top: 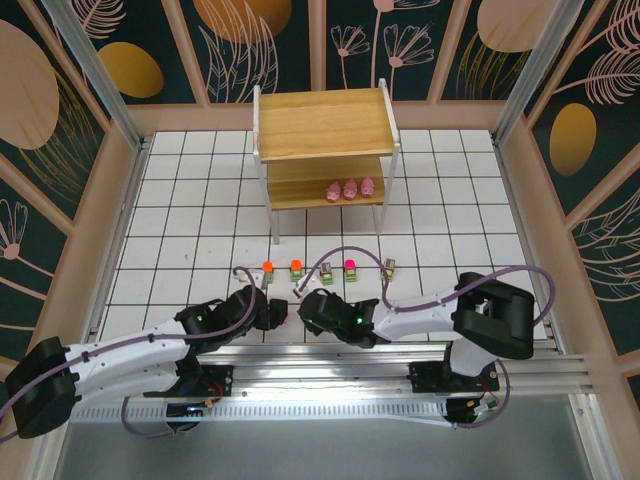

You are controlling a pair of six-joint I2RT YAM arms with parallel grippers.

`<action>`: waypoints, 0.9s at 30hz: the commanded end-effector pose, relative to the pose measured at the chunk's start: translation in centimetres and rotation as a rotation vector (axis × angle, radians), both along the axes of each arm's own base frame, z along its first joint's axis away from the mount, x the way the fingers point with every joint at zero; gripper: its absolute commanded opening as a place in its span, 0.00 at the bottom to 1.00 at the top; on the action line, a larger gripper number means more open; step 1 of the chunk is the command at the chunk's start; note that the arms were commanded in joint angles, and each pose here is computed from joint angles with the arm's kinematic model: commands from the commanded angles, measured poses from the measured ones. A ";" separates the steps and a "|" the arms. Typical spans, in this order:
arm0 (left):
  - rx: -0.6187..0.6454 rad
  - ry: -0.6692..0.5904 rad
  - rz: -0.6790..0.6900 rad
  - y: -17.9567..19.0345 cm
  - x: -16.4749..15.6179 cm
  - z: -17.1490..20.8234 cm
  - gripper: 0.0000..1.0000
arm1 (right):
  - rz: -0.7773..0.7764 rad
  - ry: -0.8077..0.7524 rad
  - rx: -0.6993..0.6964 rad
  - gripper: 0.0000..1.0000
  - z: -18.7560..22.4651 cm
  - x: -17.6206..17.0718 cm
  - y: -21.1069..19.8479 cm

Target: Place and organize the plastic toys onto the shelf

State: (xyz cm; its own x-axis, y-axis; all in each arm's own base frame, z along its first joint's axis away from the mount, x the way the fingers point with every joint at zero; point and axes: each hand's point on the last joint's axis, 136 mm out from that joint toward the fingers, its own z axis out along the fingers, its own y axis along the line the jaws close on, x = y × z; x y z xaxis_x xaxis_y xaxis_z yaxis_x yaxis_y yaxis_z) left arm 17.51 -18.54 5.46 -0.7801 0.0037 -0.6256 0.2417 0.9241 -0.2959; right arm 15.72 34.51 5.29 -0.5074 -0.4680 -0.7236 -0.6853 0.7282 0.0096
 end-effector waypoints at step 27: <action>-0.016 -0.137 -0.109 -1.9 -0.1 2.1 0.71 | -0.656 -0.094 0.254 0.29 15.5 15.4 -3.4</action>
